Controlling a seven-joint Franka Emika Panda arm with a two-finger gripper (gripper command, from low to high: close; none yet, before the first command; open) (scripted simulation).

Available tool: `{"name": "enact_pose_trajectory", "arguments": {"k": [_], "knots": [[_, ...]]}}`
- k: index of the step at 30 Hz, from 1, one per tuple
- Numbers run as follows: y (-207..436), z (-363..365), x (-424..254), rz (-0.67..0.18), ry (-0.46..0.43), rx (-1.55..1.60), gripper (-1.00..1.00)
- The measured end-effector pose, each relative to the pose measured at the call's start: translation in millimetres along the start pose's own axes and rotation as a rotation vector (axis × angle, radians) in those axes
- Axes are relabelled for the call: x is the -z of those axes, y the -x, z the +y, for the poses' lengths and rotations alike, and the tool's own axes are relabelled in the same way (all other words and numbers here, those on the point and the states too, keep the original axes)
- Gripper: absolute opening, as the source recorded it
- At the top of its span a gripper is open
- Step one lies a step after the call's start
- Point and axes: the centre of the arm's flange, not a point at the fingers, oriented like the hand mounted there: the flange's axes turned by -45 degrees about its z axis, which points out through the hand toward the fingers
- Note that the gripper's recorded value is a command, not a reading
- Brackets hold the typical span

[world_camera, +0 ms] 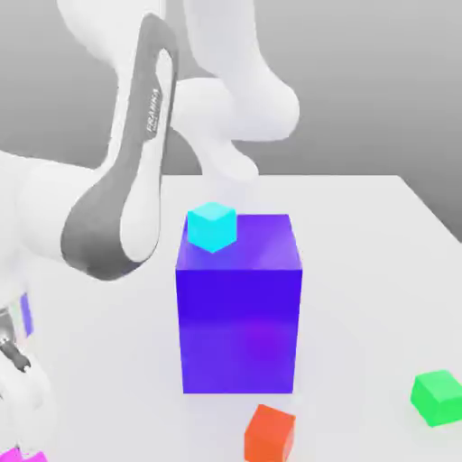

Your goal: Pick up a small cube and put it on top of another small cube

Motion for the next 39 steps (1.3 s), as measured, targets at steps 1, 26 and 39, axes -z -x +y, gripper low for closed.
{"name": "enact_pose_trajectory", "arguments": {"k": [1,26,39], "knots": [[-0.3,1.1,-16.1,-0.003,0.002,-0.004,0.00],[219.7,-210.0,39.3,-0.033,-0.025,0.494,-1.00],[453.6,-282.6,11.2,-0.008,-0.003,0.936,1.00]]}}
